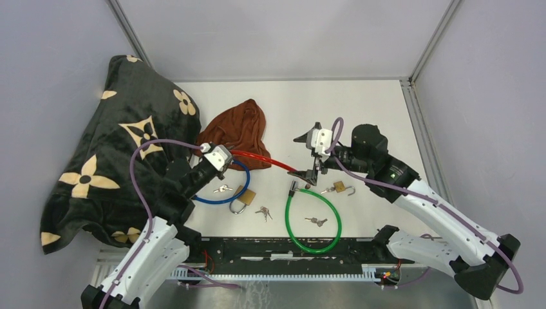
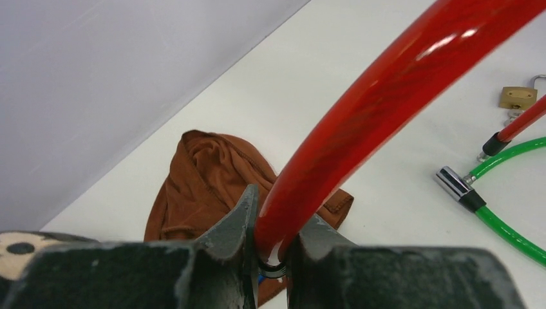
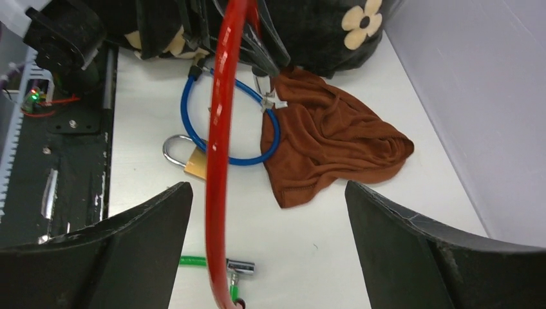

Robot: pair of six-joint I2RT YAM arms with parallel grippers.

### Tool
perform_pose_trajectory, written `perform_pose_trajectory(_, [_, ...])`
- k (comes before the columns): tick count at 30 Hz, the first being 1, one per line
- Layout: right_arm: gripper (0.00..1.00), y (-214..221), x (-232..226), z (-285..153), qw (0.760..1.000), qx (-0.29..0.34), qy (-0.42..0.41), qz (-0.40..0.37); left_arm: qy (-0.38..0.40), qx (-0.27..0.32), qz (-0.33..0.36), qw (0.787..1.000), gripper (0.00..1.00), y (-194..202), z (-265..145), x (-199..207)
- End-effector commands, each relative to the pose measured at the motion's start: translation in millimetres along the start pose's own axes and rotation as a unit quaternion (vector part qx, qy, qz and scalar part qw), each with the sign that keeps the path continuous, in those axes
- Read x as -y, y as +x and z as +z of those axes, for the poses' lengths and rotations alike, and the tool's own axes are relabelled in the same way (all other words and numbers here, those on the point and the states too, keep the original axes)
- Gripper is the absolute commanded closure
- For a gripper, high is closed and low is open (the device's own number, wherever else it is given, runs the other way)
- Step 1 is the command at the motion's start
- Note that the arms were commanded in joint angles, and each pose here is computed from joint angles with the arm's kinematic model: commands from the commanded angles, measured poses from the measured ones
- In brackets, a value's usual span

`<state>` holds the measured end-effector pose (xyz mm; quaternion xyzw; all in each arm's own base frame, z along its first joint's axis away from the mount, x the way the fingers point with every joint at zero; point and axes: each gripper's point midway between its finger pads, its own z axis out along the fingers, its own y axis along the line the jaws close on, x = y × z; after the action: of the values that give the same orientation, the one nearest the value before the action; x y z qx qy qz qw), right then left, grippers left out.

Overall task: Lock with the key
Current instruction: Adjust the lock.

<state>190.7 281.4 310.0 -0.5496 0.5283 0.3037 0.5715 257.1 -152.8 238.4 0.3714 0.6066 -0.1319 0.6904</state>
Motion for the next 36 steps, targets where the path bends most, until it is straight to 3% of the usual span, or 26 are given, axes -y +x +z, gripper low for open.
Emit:
perform_pose_trajectory(1, [0.07,-46,-8,5,0.997,0.054,-0.047,0.012,-0.020,-0.014,-0.064,0.998,0.98,-16,-3,-9])
perform_pose_trajectory(4, [0.06,-49,-8,12,0.996,0.071,-0.041,0.020,-0.010,-0.028,-0.092,0.995,0.98,-14,-5,-3])
perform_pose_trajectory(8, [0.07,-17,18,26,0.999,0.006,0.027,0.042,0.003,-0.030,-0.116,0.993,0.98,-13,-6,5])
perform_pose_trajectory(13, [0.18,17,28,37,0.995,-0.052,0.050,0.063,-0.001,-0.029,-0.135,0.990,0.98,-14,-7,5])
perform_pose_trajectory(15, [0.33,23,33,38,0.993,-0.062,0.069,0.072,0.005,-0.029,-0.138,0.990,0.98,-14,-8,8])
perform_pose_trajectory(20, [0.91,17,39,43,0.989,-0.053,0.083,0.109,-0.003,-0.026,-0.147,0.989,0.98,-13,-5,6])
perform_pose_trajectory(21, [1.00,15,40,45,0.988,-0.050,0.085,0.118,-0.005,-0.017,-0.146,0.989,0.95,-17,-4,4])
perform_pose_trajectory(24, [1.00,12,49,49,0.982,-0.040,0.111,0.151,0.004,0.005,-0.137,0.991,0.60,-25,0,4])
perform_pose_trajectory(28, [1.00,9,73,48,0.964,-0.021,0.178,0.195,-0.021,0.036,-0.117,0.992,0.32,-42,2,-10])
perform_pose_trajectory(32, [1.00,5,95,47,0.945,0.019,0.224,0.236,-0.068,0.071,-0.090,0.991,0.19,-70,-5,-34])
perform_pose_trajectory(36, [1.00,1,104,50,0.934,0.048,0.243,0.259,-0.051,0.118,-0.057,0.990,0.17,-103,-13,-33])
